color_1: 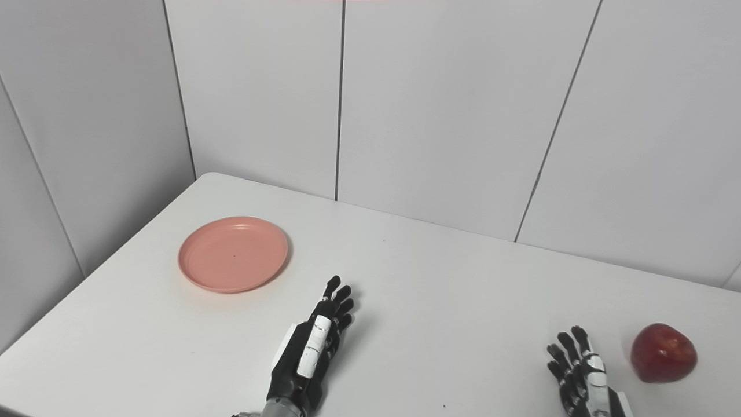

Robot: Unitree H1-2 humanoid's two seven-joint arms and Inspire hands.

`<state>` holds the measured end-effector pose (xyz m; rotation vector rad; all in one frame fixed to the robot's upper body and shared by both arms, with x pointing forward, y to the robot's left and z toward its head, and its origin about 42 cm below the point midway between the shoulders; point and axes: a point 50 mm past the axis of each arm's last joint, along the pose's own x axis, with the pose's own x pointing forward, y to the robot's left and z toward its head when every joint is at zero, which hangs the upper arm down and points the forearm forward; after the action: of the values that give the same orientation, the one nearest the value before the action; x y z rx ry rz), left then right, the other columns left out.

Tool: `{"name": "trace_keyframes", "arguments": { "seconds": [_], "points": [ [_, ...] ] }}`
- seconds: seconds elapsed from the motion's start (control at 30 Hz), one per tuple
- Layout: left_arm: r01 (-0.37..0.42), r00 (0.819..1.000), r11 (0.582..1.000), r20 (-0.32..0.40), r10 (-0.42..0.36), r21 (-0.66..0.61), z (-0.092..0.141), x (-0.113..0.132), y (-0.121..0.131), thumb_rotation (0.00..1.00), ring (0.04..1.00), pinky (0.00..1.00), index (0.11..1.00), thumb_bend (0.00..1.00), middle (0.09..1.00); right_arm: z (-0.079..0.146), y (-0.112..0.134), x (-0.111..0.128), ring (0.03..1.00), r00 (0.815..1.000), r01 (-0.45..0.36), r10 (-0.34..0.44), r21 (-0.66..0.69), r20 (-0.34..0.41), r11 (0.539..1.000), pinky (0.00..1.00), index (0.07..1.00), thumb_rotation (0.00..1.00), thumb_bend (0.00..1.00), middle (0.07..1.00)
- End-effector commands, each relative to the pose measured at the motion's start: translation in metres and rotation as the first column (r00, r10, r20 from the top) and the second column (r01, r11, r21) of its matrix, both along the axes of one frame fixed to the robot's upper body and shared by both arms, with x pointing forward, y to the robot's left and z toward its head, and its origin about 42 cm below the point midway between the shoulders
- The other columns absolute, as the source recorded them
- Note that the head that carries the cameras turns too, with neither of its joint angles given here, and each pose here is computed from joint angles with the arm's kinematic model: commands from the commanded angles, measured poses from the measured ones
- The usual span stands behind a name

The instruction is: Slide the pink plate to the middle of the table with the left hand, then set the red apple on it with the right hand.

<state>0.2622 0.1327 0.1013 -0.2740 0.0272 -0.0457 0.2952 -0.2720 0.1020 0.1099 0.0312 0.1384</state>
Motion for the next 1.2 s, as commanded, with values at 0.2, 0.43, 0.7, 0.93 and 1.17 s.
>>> {"name": "trace_keyframes", "arguments": {
  "seconds": [0.2, 0.43, 0.7, 0.93, 1.17],
  "points": [
    [-0.001, 0.998, 1.0, -0.065, 0.001, 0.0, -0.018, -0.0016, -0.0029, 0.86, 0.986, 1.0, 0.997, 0.77, 0.978, -0.0309, -0.0067, -0.011, 0.994, 0.997, 0.044, -0.044, 0.001, -0.056, 0.999, 1.0, 0.998, 1.0, 0.82, 0.991],
    [-0.005, 0.998, 1.0, -0.067, 0.005, 0.007, -0.0202, -0.0007, -0.0028, 0.86, 0.981, 1.0, 0.991, 0.77, 0.976, -0.0317, -0.0061, -0.0102, 1.0, 0.997, 0.051, -0.051, 0.008, -0.054, 0.999, 1.0, 1.0, 1.0, 0.82, 1.0],
    [-0.007, 0.998, 1.0, -0.069, 0.007, -0.001, -0.0218, 0.0001, -0.0029, 0.85, 0.978, 1.0, 0.987, 0.77, 0.973, -0.0317, -0.0056, -0.0099, 1.0, 0.997, 0.046, -0.046, 0.004, -0.055, 0.999, 1.0, 1.0, 1.0, 0.79, 1.0],
    [-0.006, 0.998, 1.0, -0.066, 0.006, 0.005, -0.0214, 0.0003, -0.0029, 0.85, 0.974, 1.0, 0.983, 0.77, 0.968, -0.0315, -0.0063, -0.01, 1.0, 0.998, 0.03, -0.03, 0.002, -0.05, 1.0, 1.0, 1.0, 1.0, 0.78, 1.0],
    [-0.005, 0.998, 1.0, -0.062, 0.006, 0.003, -0.0188, -0.0014, -0.0036, 0.86, 0.976, 1.0, 0.991, 0.76, 0.973, -0.0296, -0.0065, -0.0117, 1.0, 0.998, 0.032, -0.032, 0.011, -0.055, 0.999, 1.0, 1.0, 1.0, 0.8, 1.0]
  ]
}}
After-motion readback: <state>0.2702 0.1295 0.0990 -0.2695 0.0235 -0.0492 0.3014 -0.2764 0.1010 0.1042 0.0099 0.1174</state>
